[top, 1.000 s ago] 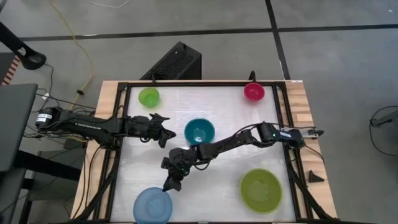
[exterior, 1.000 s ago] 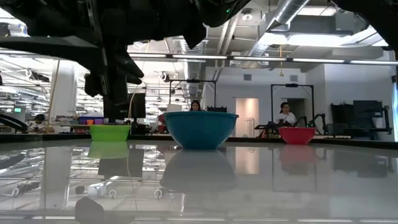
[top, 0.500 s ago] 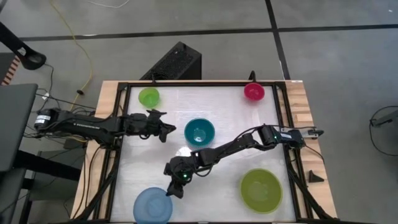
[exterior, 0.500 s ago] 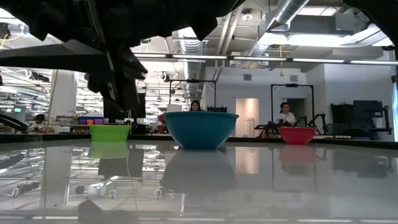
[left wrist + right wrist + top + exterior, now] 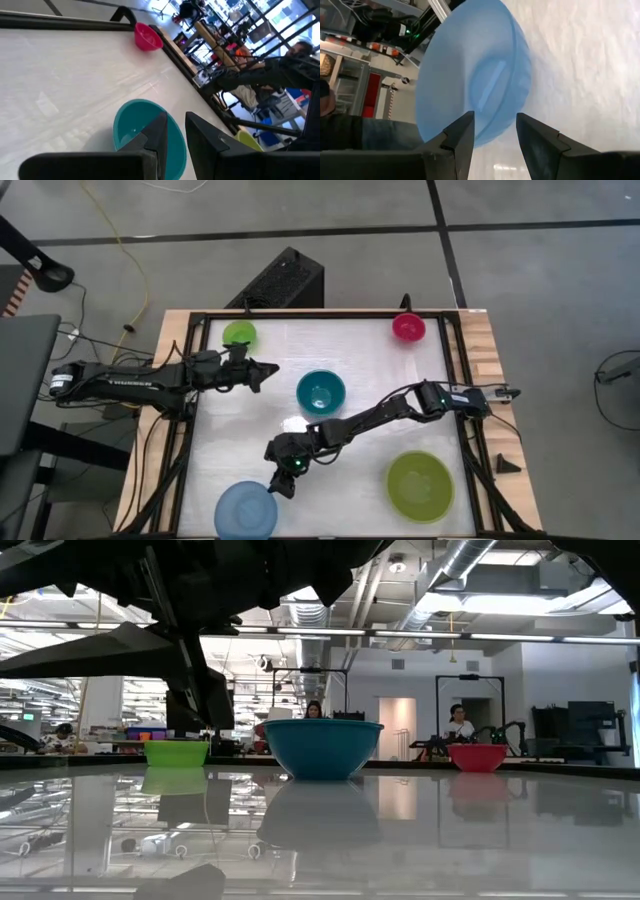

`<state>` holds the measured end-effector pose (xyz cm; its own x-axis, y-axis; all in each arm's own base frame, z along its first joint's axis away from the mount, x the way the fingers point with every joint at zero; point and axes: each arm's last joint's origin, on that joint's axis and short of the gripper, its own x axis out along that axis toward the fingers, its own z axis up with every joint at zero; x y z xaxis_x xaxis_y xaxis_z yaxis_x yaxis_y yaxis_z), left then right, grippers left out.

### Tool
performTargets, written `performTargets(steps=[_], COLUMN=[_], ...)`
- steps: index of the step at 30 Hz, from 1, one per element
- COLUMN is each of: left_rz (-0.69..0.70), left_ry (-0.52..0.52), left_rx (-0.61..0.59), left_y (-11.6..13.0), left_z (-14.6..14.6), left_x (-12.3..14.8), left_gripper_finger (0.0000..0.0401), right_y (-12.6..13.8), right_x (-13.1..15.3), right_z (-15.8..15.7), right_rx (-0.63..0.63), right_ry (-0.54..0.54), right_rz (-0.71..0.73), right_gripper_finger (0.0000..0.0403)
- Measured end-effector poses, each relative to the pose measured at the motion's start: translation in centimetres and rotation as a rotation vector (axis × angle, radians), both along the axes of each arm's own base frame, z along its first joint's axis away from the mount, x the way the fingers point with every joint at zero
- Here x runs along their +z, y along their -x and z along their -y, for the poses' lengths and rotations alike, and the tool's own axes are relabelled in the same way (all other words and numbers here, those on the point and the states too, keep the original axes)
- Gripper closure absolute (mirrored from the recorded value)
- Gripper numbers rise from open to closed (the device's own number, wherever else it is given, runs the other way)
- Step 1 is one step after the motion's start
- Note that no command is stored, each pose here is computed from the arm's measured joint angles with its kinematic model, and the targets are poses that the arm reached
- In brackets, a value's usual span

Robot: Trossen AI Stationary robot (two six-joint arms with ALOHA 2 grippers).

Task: Nest bowls inside each other by size order
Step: Move the light blue bowl to the bottom center of the table

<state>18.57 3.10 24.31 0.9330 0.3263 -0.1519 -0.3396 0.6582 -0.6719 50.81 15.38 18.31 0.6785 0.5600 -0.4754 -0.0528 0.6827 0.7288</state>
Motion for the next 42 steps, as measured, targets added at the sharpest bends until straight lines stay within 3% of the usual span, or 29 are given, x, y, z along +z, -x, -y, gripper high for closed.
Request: performTargets(steps=[11,14,19,25,27,34,42], left_rz=[-0.059,-0.099,-0.372,-0.758,-0.821,-0.832,-0.870], left_ry=[0.025,0.078,0.297,0.467,0.550,0.738,0.713], left_rx=[-0.089,-0.229,-0.558,-0.708,-0.773,-0.936,-0.995], left_y=[0.1,0.1,1.8,6.7,8.0,9.6,9.6], left_z=[0.3,0.7,2.7,5.1,5.8,8.3,11.8], left_x=[-0.6,-1.0,-3.3,-5.0,-5.0,-3.7,-3.6], left_gripper_finger=[0.0345,0.0345,0.0345,0.0360,0.0367,0.0385,0.0386], right_y=[0.3,0.3,0.2,0.1,0.0,-0.3,-0.8], right_x=[0.0,-0.1,0.0,0.0,0.0,0.0,1.4], right_z=[-1.0,-1.0,-0.5,-0.2,0.1,1.1,4.2], right_rx=[0.008,0.006,-0.012,-0.019,-0.025,-0.045,-0.098], right_ry=[-0.017,-0.021,-0.044,-0.052,-0.053,-0.056,-0.042], right_rz=[-0.020,-0.023,-0.039,-0.041,-0.040,-0.038,-0.004], right_gripper_finger=[0.0221,0.0221,0.0221,0.0221,0.0221,0.0221,0.0221])
